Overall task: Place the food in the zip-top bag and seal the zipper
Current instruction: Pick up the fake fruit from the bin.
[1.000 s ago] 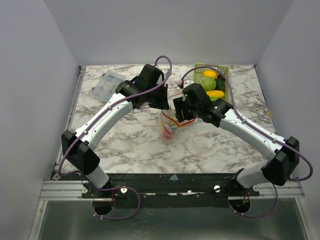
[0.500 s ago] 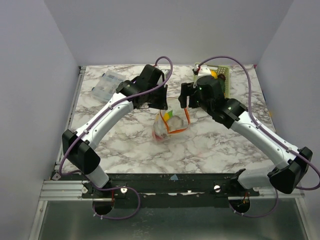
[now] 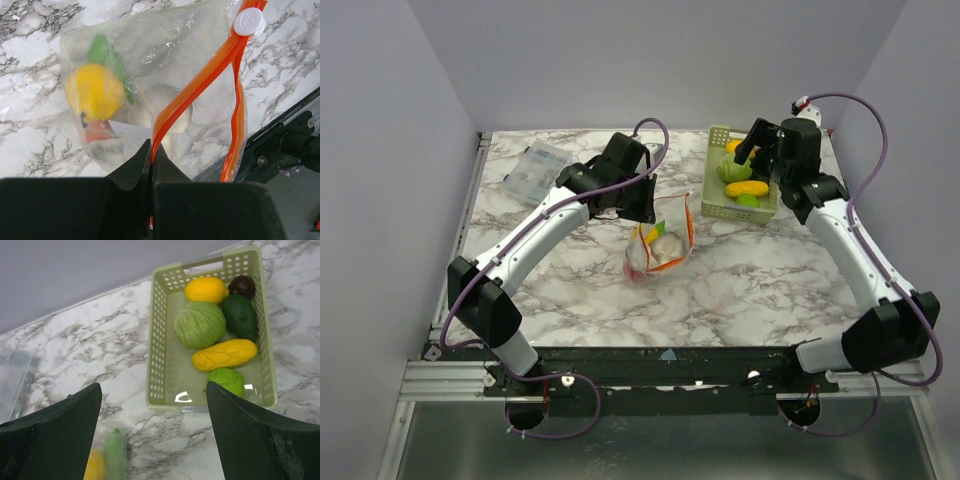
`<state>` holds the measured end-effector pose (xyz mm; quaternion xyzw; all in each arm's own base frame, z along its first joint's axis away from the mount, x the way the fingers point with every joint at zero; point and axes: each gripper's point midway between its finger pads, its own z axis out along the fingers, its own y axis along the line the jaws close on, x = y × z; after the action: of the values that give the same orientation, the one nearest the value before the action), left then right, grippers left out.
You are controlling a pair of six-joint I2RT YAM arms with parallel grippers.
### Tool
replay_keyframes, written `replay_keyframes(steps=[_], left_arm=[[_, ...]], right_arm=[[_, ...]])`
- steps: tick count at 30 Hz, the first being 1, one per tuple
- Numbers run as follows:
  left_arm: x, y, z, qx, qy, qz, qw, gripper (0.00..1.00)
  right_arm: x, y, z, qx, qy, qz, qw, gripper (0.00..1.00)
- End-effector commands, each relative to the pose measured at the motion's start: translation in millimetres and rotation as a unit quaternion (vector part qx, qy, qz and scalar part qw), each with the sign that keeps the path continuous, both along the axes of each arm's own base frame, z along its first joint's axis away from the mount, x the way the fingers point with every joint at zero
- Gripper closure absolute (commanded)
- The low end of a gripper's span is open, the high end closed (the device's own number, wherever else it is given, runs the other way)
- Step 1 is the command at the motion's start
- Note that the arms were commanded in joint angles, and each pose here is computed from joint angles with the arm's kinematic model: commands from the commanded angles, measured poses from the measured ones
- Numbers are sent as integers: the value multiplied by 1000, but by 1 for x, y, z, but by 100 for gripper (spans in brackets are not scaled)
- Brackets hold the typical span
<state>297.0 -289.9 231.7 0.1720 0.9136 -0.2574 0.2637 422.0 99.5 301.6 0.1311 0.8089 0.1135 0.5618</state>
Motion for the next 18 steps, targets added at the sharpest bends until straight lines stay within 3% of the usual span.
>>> replay_keyframes(steps=[1, 7, 15, 18], left_arm=[[-7, -6, -1, -13, 2, -25, 1000, 100], [-8, -5, -3, -10, 4, -27, 1000, 100], [-5, -4, -5, -11, 9, -26, 1000, 100], [-4, -4, -7, -10, 10, -25, 1000, 100]], right_arm=[[37, -18, -52, 51, 56, -29, 997, 11], [77, -43, -141, 198, 168, -83, 962, 14], [103, -48, -204, 221, 206, -141, 943, 25], [100, -60, -220, 225, 227, -207, 925, 25]])
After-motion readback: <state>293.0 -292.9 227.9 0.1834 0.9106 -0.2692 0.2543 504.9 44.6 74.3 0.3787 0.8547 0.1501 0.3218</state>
